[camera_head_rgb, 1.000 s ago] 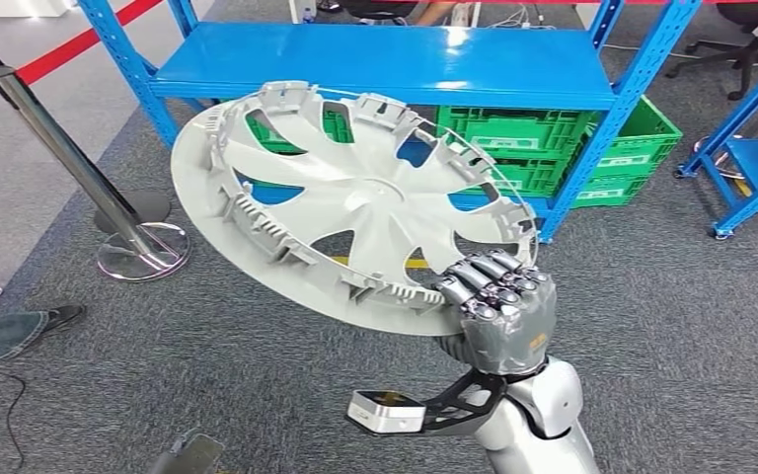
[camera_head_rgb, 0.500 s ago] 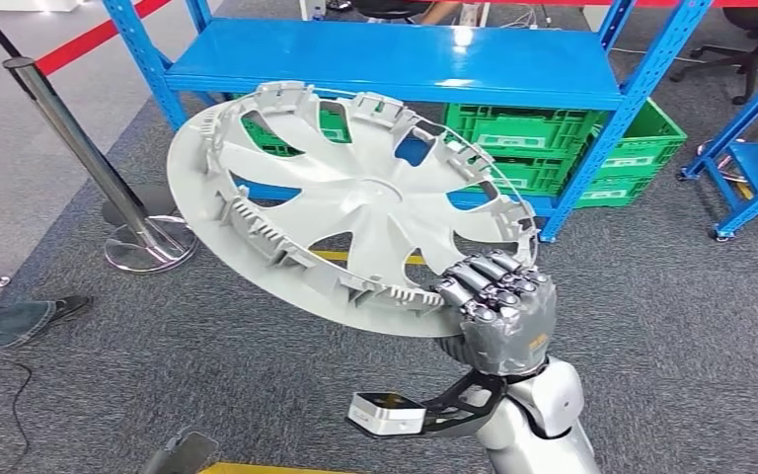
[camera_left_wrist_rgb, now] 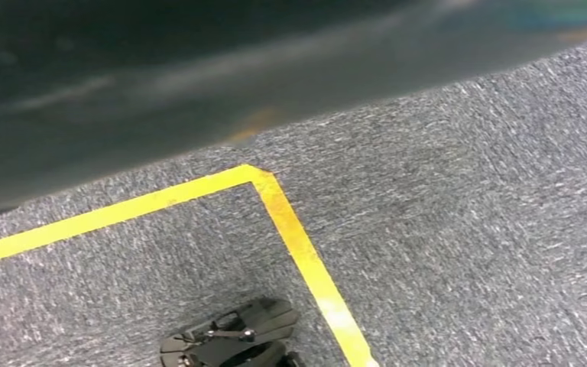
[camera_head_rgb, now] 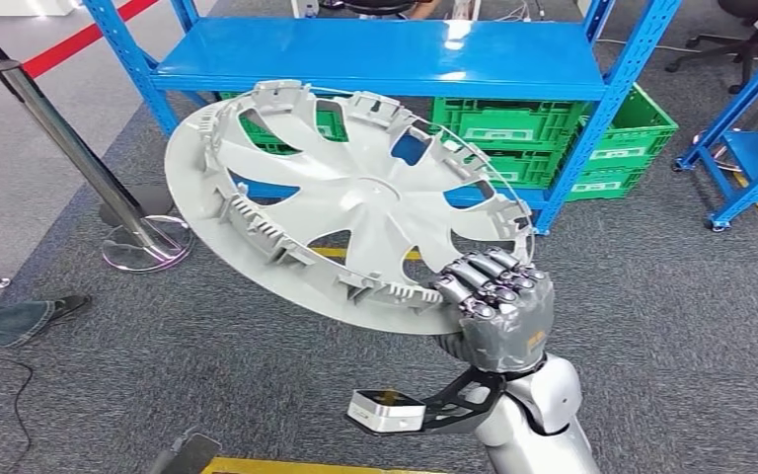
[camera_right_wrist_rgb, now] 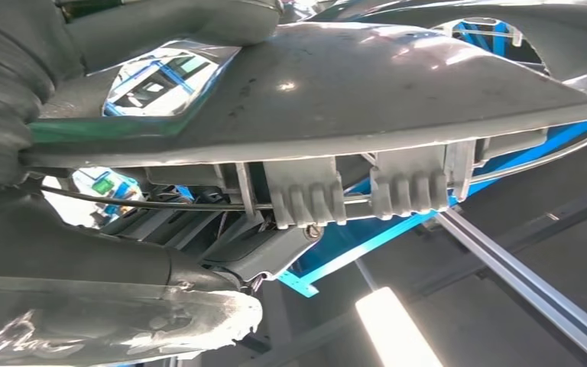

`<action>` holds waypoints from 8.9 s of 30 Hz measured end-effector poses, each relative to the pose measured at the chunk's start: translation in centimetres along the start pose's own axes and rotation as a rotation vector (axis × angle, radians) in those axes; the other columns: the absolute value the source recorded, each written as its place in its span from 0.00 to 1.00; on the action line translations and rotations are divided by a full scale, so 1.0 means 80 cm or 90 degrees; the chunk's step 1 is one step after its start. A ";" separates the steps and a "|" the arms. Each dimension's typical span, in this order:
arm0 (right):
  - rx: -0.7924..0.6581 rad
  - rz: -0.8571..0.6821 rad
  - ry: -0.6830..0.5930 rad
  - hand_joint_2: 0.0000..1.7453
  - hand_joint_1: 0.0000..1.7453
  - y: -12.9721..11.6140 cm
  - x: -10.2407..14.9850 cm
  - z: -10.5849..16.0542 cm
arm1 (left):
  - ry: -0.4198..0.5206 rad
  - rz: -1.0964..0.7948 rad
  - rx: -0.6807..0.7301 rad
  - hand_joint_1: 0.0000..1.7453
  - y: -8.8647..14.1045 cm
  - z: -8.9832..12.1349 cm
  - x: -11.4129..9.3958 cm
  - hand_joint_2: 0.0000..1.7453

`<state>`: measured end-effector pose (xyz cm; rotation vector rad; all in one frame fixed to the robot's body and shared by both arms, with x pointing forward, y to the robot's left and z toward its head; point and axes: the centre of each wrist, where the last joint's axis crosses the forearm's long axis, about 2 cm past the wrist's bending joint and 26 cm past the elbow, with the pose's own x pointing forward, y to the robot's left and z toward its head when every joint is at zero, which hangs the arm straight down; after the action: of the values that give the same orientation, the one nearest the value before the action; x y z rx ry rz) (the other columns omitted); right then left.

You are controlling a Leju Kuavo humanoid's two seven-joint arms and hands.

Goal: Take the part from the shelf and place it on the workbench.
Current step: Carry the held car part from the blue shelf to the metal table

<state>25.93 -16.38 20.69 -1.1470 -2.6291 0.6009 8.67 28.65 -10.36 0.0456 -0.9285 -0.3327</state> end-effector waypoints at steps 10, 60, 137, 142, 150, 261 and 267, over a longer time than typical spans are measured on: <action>-0.003 0.000 -0.001 1.00 1.00 0.000 0.000 -0.002 | -0.004 -0.001 0.000 0.00 0.003 -0.001 0.000 0.00; 0.013 0.050 -0.035 1.00 1.00 -0.006 -0.005 -0.008 | 0.027 0.011 0.013 0.00 -0.001 0.002 -0.002 0.00; 0.001 0.072 -0.044 1.00 1.00 -0.011 -0.009 -0.018 | 0.033 0.018 0.011 0.00 -0.001 -0.001 0.001 0.00; -0.002 0.071 -0.043 1.00 1.00 -0.011 -0.010 -0.019 | 0.032 0.014 0.013 0.00 0.005 -0.003 0.002 0.00; -0.004 0.072 -0.044 1.00 1.00 -0.011 -0.011 -0.021 | 0.029 0.014 0.014 0.00 0.006 -0.005 0.004 0.00; -0.020 0.083 -0.047 1.00 1.00 -0.016 -0.015 -0.029 | 0.037 0.005 0.029 0.00 0.004 0.000 -0.001 0.00; -0.020 0.083 -0.046 1.00 1.00 -0.016 -0.015 -0.029 | 0.035 0.004 0.031 0.00 0.006 -0.002 0.001 0.00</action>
<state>26.71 -17.37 23.27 -1.3380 -2.6479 0.6395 8.94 29.07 -10.32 0.0964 -0.8820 -0.3020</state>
